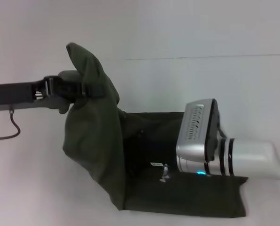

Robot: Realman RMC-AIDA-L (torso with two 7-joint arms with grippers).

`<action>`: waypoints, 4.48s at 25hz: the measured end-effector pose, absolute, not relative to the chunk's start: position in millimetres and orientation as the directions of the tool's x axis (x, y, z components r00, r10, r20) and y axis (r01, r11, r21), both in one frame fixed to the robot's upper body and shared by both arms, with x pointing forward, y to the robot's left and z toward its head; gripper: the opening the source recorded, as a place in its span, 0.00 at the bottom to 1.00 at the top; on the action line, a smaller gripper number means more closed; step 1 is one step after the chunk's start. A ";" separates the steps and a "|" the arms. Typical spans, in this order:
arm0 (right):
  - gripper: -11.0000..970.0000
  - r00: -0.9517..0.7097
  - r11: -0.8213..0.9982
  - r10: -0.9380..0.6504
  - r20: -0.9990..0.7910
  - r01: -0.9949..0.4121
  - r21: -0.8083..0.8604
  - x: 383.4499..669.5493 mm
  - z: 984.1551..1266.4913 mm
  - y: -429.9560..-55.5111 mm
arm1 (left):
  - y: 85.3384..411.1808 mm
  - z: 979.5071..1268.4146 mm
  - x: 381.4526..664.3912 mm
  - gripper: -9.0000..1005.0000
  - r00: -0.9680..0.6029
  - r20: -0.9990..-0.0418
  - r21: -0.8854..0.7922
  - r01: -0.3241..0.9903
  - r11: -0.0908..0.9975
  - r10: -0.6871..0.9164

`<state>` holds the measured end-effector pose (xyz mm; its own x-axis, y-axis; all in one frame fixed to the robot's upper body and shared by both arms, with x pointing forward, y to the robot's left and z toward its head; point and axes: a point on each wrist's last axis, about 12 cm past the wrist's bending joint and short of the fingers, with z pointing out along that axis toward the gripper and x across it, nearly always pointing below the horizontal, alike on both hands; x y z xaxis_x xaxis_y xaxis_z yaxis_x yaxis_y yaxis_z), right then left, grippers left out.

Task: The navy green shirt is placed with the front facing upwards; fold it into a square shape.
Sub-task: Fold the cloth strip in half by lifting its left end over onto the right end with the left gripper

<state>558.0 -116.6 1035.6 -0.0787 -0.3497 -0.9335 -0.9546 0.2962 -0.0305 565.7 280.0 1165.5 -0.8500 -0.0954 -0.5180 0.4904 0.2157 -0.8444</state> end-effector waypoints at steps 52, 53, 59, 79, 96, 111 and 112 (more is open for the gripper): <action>0.61 -0.140 0.729 0.145 -0.980 -0.655 0.201 527.0 1026.6 -229.5 | 181.1 1115.3 565.8 0.07 -0.844 -0.524 -0.787 0.530 0.317 0.111; 0.62 -0.140 0.729 0.145 -0.979 -0.654 0.202 526.9 1026.5 -229.5 | 178.0 1114.4 565.7 0.07 -0.843 -0.525 -0.785 0.532 0.318 0.114; 0.64 -0.140 0.730 0.145 -0.979 -0.653 0.201 527.2 1026.6 -229.8 | 163.8 1107.8 566.5 0.07 -0.846 -0.517 -0.780 0.528 0.337 0.130; 0.64 -0.121 0.750 0.169 -0.978 -0.628 0.207 527.8 1028.4 -234.7 | 164.9 1103.8 560.1 0.44 -0.843 -0.537 -0.812 0.529 0.247 0.040; 0.65 -0.144 0.620 0.174 -0.974 -0.752 0.222 528.8 1063.1 -279.5 | 207.3 1110.1 553.6 0.92 -0.681 -0.680 -0.614 0.732 0.295 0.273; 0.65 -0.164 0.632 0.190 -0.968 -0.734 0.249 513.5 1059.0 -294.3 | 167.2 1100.7 556.5 0.92 -0.565 -0.719 -0.489 0.825 0.284 0.405; 0.65 -0.165 0.633 0.191 -0.968 -0.733 0.249 513.2 1058.8 -294.5 | 164.2 1100.1 555.8 0.92 -0.564 -0.718 -0.493 0.825 0.276 0.408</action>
<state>513.2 -294.5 1058.8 -0.1645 0.1908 -0.9677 -0.7332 0.6326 0.2494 555.8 164.2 1100.1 -0.5645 0.4080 -0.7176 0.8254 0.2756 -0.4927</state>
